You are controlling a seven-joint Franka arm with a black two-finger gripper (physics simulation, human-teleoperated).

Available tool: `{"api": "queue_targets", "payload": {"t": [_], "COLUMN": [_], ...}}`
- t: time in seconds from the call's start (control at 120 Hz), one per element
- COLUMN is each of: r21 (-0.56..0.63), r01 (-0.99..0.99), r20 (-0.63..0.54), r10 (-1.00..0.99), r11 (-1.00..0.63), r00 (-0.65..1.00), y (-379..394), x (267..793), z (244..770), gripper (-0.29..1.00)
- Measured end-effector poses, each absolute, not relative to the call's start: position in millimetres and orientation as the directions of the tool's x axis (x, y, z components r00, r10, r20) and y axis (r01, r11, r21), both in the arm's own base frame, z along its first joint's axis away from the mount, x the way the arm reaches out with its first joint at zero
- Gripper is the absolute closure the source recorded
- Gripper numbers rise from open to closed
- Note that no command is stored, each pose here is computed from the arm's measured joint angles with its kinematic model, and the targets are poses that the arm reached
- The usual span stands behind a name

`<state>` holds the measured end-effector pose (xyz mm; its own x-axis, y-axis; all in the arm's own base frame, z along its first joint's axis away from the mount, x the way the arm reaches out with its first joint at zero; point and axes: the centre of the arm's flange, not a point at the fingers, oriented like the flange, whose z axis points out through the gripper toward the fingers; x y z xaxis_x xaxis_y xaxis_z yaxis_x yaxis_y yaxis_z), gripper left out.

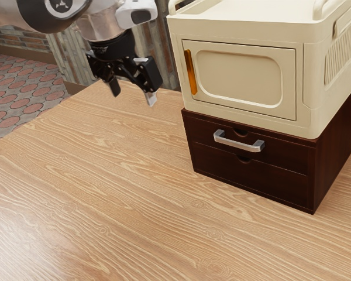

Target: Pull the drawer handle with one arm to open the drawer

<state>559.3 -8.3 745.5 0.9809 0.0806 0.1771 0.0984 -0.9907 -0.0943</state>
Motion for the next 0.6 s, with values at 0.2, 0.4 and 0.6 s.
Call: {"api": "queue_targets", "payload": {"t": [0.2,0.4,0.6], "r21": [-0.103,-0.099,-0.124], "r01": [0.142,0.113,-0.152], "r20": [0.161,0.09,0.143], "r10": [0.125,0.104,-0.169], "r11": [-0.984,-0.989,-0.981], "r00": [0.979,0.991,0.975], "y": [13,10,-1], "x": [561,546,554], "z": [740,737,743], "gripper": [0.0,0.0,0.0]}}
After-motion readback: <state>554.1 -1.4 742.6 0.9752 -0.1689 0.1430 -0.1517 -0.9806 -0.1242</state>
